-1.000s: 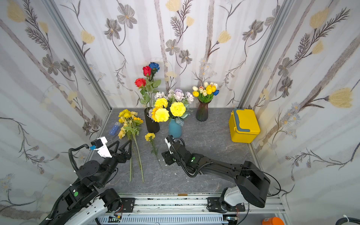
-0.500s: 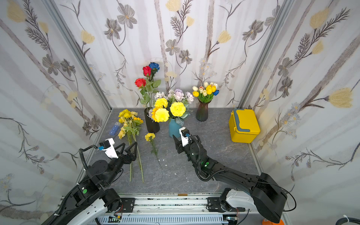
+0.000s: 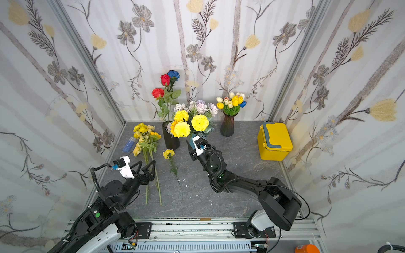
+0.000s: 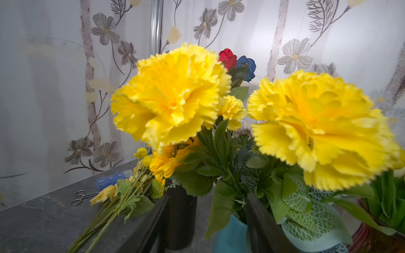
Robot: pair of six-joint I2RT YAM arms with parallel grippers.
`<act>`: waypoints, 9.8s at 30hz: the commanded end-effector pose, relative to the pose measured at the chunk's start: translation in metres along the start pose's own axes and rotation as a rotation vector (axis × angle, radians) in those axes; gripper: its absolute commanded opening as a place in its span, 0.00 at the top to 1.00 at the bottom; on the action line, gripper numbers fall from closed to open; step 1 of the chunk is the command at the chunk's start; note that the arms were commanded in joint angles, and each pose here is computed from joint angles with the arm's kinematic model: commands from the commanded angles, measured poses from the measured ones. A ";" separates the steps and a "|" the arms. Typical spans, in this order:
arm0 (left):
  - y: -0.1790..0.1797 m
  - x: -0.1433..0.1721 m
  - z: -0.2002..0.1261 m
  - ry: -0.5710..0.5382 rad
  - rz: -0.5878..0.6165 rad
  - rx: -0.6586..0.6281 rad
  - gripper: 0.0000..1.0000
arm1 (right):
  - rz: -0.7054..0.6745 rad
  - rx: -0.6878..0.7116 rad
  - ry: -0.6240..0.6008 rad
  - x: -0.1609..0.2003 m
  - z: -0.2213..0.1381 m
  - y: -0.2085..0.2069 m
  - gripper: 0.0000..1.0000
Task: Pick out yellow flowers from the vase
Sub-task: Pick up the flower from the vase, then place the flower at the center of the board, then pick up the flower from the vase.
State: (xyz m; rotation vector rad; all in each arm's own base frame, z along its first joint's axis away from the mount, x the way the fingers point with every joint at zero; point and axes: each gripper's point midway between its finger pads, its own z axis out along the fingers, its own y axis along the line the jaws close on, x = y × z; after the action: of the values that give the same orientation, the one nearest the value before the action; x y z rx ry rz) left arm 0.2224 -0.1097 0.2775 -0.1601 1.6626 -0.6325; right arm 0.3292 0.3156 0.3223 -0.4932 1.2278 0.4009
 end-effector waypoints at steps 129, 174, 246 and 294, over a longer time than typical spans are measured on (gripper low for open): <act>-0.153 -0.014 0.216 -0.139 0.485 0.330 0.70 | 0.127 -0.027 -0.134 -0.140 0.044 -0.037 0.76; -0.148 -0.023 0.234 -0.183 0.508 0.272 0.91 | 0.145 -0.025 -0.143 -0.143 0.046 -0.041 0.76; 0.020 0.234 0.110 0.838 -0.194 -0.171 0.96 | 0.434 0.179 0.270 0.036 -0.128 -0.068 0.00; 0.041 0.104 0.058 0.301 -0.159 -0.084 0.18 | 0.138 0.152 -0.132 -0.006 0.044 -0.054 0.24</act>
State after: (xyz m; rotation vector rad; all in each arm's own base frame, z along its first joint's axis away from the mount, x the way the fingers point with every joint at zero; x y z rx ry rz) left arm 0.2641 -0.1438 0.1604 -0.2743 1.9999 -0.7578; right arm 0.3912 0.2979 0.3313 -0.2716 1.2171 0.4494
